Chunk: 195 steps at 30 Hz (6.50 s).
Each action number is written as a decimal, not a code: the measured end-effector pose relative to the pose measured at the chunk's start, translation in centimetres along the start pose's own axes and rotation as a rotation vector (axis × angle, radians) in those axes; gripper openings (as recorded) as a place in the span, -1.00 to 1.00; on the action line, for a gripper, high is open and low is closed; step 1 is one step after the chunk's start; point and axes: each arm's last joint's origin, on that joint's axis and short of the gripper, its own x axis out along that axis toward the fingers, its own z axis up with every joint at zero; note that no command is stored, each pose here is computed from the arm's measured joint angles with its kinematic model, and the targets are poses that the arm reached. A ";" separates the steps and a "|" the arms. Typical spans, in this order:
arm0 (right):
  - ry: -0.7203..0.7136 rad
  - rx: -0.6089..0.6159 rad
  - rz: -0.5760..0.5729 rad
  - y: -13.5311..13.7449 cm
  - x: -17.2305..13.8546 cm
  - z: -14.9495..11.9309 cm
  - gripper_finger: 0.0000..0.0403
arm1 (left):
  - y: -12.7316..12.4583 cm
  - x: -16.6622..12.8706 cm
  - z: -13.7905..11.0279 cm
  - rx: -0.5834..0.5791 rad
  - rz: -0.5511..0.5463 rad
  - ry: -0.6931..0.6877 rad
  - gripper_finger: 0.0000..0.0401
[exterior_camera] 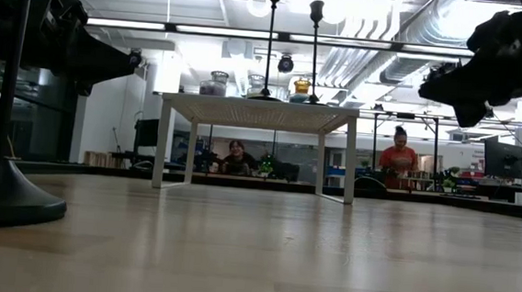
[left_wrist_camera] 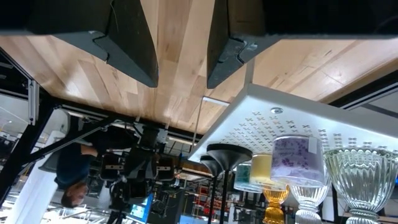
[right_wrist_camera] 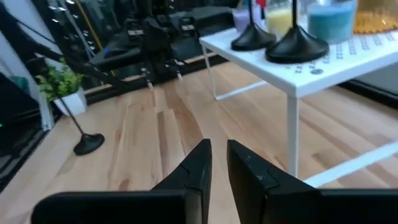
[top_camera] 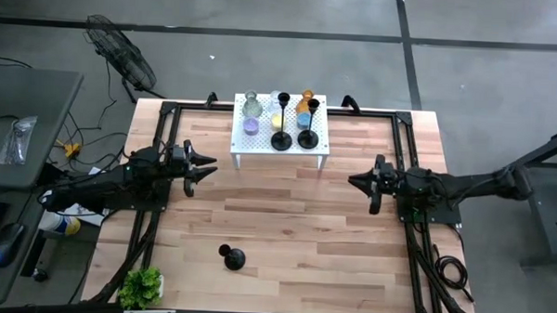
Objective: Pick & Place candle stick holders
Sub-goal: Put the black candle holder on the shelf aligned with the other black candle holders
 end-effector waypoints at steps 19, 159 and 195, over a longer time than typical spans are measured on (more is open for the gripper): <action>-0.111 -0.086 0.144 -0.3 -1.1 -1.2 -0.79 | 0.0 0.0 0.0 0.000 0.000 0.000 -0.33; -0.065 -0.102 0.197 -0.8 -0.9 -1.4 -0.79 | -17.4 3.5 -0.9 0.242 -0.649 0.434 -0.33; -0.068 -0.102 0.197 -0.8 -0.9 -1.4 -0.79 | -19.9 3.4 -1.7 0.300 -0.415 0.365 -0.33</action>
